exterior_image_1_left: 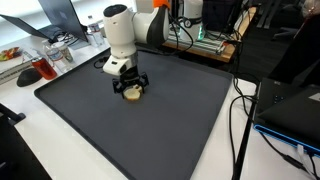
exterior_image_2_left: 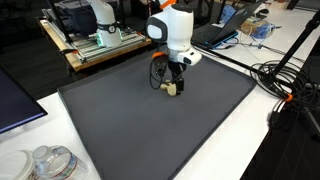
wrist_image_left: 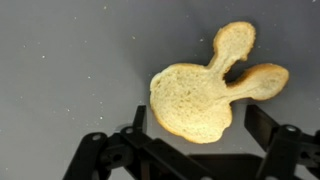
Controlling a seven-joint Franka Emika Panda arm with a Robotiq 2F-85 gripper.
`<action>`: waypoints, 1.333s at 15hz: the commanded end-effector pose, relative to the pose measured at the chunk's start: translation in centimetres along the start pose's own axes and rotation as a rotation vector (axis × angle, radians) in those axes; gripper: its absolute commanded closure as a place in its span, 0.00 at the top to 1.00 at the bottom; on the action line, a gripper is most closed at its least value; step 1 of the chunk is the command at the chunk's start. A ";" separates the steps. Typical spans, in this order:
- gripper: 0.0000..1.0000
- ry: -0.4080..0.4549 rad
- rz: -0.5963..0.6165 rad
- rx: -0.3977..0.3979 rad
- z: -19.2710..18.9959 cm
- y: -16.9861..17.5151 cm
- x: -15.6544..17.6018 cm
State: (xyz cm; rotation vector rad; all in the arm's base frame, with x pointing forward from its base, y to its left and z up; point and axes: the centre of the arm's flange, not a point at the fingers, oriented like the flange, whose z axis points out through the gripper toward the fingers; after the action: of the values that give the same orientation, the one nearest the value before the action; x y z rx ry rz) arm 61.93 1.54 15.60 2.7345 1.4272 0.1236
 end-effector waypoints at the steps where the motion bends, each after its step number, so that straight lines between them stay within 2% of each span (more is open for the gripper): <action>1: 1.00 -0.016 -0.038 0.018 -0.1 0.8 0.0; 7: 1.00 -0.058 -0.069 0.038 0.1 1.5 1.5; 16: 1.00 -0.052 -0.056 0.043 1.5 1.6 1.6; 17: 0.82 -0.052 -0.055 0.042 1.3 1.6 1.4; 20: 0.60 -0.059 -0.056 0.036 0.7 1.7 1.4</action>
State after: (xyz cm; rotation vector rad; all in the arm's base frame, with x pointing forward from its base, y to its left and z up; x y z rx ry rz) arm 63.86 2.26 14.91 2.7083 1.5015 0.0357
